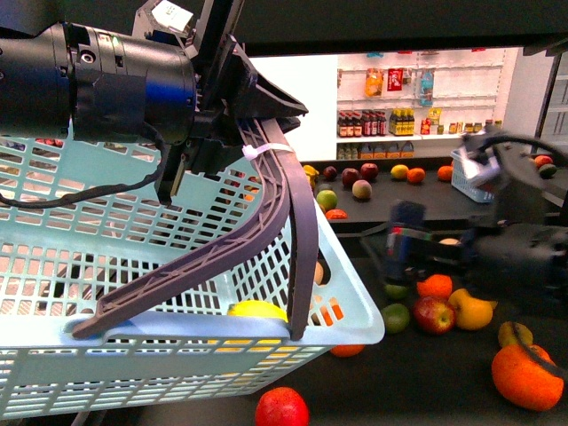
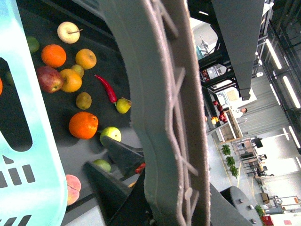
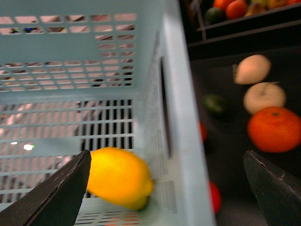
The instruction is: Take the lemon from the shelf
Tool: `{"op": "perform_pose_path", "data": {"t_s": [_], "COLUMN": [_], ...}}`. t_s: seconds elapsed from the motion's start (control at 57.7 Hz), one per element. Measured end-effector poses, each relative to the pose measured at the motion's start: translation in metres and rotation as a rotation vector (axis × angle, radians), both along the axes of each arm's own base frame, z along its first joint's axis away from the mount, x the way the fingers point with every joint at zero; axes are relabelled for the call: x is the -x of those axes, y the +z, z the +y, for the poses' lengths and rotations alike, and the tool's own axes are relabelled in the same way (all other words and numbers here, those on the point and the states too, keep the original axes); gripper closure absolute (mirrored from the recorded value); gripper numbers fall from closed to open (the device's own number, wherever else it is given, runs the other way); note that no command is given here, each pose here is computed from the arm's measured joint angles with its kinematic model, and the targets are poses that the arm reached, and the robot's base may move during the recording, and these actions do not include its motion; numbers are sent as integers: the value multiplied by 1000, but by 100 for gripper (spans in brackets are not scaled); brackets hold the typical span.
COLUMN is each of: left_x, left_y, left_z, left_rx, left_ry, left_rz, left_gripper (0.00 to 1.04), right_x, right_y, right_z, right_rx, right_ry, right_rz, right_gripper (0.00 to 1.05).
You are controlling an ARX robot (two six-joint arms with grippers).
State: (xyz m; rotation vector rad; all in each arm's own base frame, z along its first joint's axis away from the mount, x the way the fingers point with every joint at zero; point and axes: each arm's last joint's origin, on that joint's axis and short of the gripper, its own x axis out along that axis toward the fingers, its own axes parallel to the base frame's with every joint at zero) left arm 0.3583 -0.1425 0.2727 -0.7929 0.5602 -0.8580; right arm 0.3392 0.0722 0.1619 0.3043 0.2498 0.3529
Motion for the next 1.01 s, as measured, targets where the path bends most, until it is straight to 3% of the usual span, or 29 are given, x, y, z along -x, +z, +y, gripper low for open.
{"op": "perform_pose_path", "data": {"t_s": [0.121,0.225,0.381,0.451,0.503,0.641,0.797,0.884,1.005], "left_x": [0,0,0,0,0,0,0,0,0], "left_y": [0,0,0,0,0,0,0,0,0], "left_z": [0,0,0,0,0,1,0,0,0], "left_rx": [1,1,1,1,1,-1,2,0,2], "left_ry": [-2,-2,-2,-2,-2,3,-2,0,-3], "left_rz": [1,1,1,1,1,-1,3,1,3], "left_gripper": [96,96,96,96,96,96,96,96,96], "right_x": [30,91,162,187,205,238,241,241,241], "right_y": [17,33,59,64,60,47,16,11,7], "right_z": [-25,-60,-86,-91,-93,-91,-81,-73,-73], "right_rx": [78,161,211,269,284,297,306,303,302], "right_ry": [-23,-15,-40,-239,-305,-355,-395,-351,-355], "right_rz": [-18,-14,-48,-157,-172,-231,-230,-235,-249], "right_gripper": [7,7,8,19,28,50,84,99,102]}}
